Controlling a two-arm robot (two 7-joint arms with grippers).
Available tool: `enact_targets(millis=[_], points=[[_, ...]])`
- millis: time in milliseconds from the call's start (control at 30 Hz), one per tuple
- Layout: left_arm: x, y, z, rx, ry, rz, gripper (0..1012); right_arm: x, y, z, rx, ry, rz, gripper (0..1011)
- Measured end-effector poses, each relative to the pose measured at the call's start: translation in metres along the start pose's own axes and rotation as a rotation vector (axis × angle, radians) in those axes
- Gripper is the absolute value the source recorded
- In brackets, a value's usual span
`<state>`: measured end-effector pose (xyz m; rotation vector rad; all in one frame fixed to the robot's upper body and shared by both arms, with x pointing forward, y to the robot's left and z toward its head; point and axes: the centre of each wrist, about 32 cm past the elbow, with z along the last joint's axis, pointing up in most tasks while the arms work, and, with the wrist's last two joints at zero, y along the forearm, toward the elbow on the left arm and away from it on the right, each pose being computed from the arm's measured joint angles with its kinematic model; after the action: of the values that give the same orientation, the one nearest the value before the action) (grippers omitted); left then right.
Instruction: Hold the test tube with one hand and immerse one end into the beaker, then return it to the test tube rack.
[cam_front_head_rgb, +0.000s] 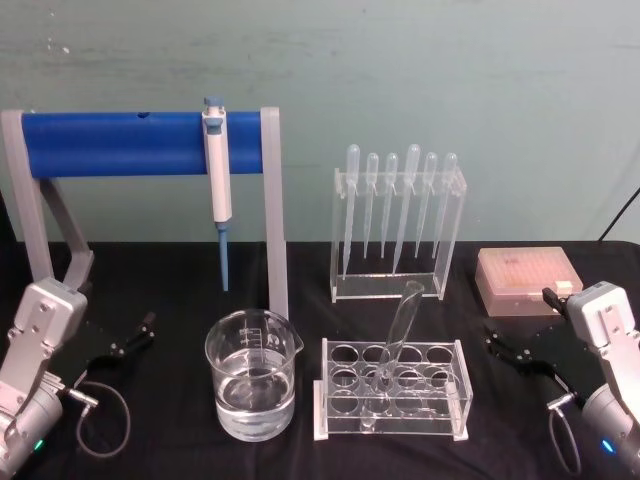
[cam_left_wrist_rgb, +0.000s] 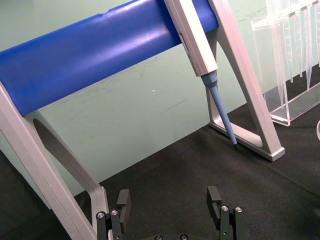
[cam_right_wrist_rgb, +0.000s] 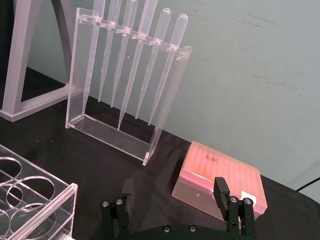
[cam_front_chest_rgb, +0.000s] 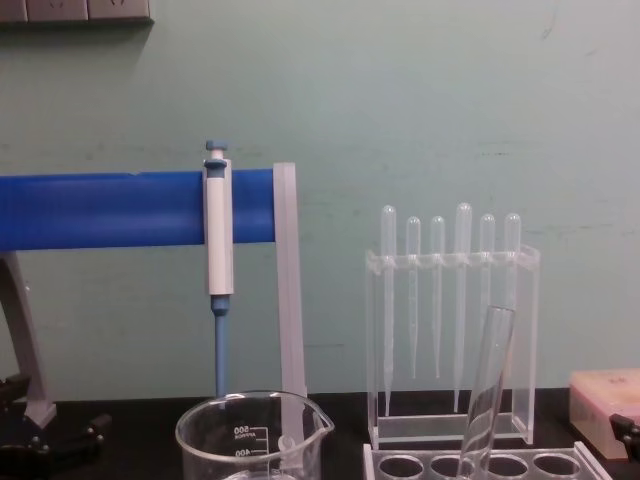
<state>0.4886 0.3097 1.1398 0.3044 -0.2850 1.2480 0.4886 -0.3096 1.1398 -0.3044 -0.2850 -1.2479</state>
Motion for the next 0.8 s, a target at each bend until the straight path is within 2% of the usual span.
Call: enact_targets(millis=[133, 400, 567, 800], points=[[0.0, 0.0, 0.0, 0.0, 0.0, 0.0, 1000, 0.0, 0.0, 0.0, 0.002, -0.003, 0.001, 1002], [0.0, 0.0, 0.0, 0.0, 0.0, 0.0, 1000, 0.012, -0.008, 0.017, 0.063, -0.013, 0.025, 1002], [0.0, 0.0, 0.0, 0.0, 0.0, 0.0, 1000, 0.019, -0.021, 0.024, 0.102, 0.023, 0.044, 1002], [0.0, 0.0, 0.0, 0.0, 0.0, 0.0, 1000, 0.029, -0.043, 0.02, 0.129, 0.142, 0.149, 1002]])
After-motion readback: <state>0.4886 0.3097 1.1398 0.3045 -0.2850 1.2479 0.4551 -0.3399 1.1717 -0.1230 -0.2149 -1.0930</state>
